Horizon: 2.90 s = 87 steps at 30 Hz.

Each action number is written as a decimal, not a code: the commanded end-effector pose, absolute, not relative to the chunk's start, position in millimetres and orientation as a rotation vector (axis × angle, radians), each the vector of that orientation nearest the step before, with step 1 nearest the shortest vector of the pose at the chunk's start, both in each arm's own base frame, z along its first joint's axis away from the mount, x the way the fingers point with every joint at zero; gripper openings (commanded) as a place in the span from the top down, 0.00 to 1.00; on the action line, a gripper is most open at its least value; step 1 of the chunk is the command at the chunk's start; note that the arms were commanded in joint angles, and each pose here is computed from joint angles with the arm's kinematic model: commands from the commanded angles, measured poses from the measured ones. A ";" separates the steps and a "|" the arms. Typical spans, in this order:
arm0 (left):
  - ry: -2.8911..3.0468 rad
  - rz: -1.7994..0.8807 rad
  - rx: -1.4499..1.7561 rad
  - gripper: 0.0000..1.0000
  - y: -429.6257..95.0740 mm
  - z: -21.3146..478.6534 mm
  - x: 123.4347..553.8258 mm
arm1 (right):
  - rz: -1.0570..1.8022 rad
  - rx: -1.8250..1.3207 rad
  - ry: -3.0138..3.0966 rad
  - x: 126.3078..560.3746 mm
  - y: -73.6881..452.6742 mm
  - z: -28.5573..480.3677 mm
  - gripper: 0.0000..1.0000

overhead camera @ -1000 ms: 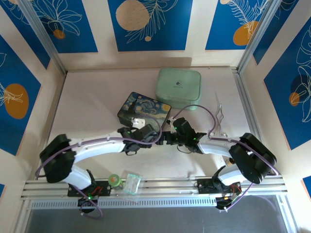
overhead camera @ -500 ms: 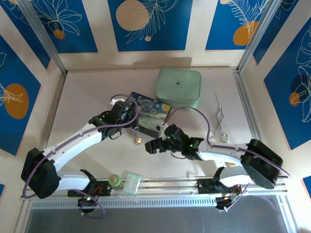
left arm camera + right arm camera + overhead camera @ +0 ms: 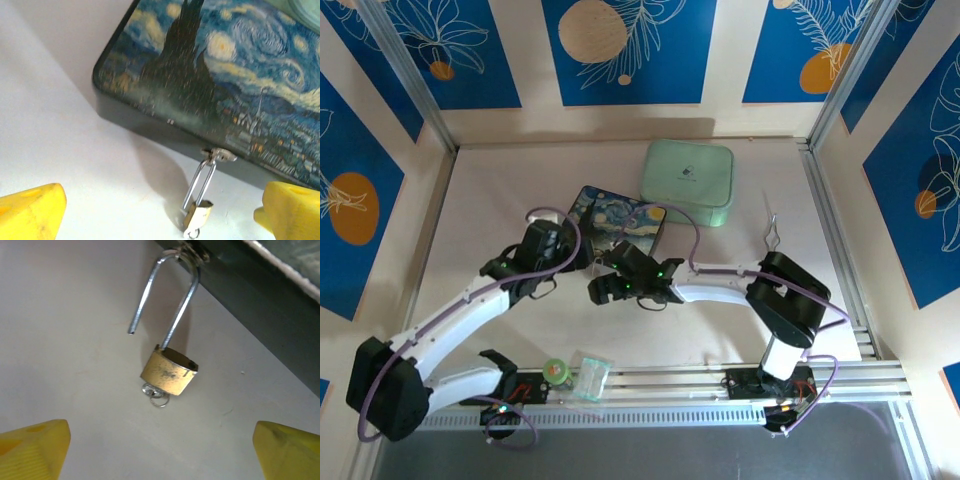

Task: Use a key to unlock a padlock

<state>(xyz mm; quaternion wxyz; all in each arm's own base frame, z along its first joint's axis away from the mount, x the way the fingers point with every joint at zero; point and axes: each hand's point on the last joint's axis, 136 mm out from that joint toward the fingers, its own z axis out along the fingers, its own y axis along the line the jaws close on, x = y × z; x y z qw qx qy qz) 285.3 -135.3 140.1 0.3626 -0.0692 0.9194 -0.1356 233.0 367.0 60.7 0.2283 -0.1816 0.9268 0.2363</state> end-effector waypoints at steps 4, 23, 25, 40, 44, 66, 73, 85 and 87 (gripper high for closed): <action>2.304 -0.417 -0.272 0.00 -124.3 139.2 272.9 | 0.560 -0.427 2.583 241.9 371.6 51.4 0.10; 2.309 -0.387 -0.249 0.00 -114.3 133.2 259.7 | 0.238 -0.396 2.583 268.8 383.3 21.7 0.39; 2.307 -0.389 -0.254 0.00 -114.1 133.8 259.4 | 0.232 -0.410 2.584 267.3 384.3 21.2 0.44; 2.273 -0.368 0.015 0.00 -129.0 159.9 265.7 | 0.264 -0.399 2.618 239.7 351.5 21.1 0.67; 2.292 -0.319 0.182 0.00 -136.2 170.2 265.4 | 0.263 -0.366 2.628 227.9 328.5 21.9 0.68; 2.148 0.100 1.163 0.00 -278.6 133.3 255.4 | 0.342 -0.091 2.704 190.2 205.2 19.4 0.66; 2.139 0.093 1.278 0.00 -310.4 111.2 242.4 | 0.484 -0.029 2.697 193.0 201.1 15.0 0.67; 2.157 0.429 1.428 0.22 -284.2 68.1 233.7 | 0.696 0.375 2.584 221.1 209.8 17.6 0.67; 2.149 0.408 1.446 0.27 -283.1 65.9 230.1 | 0.756 0.402 2.550 228.3 213.0 21.4 0.68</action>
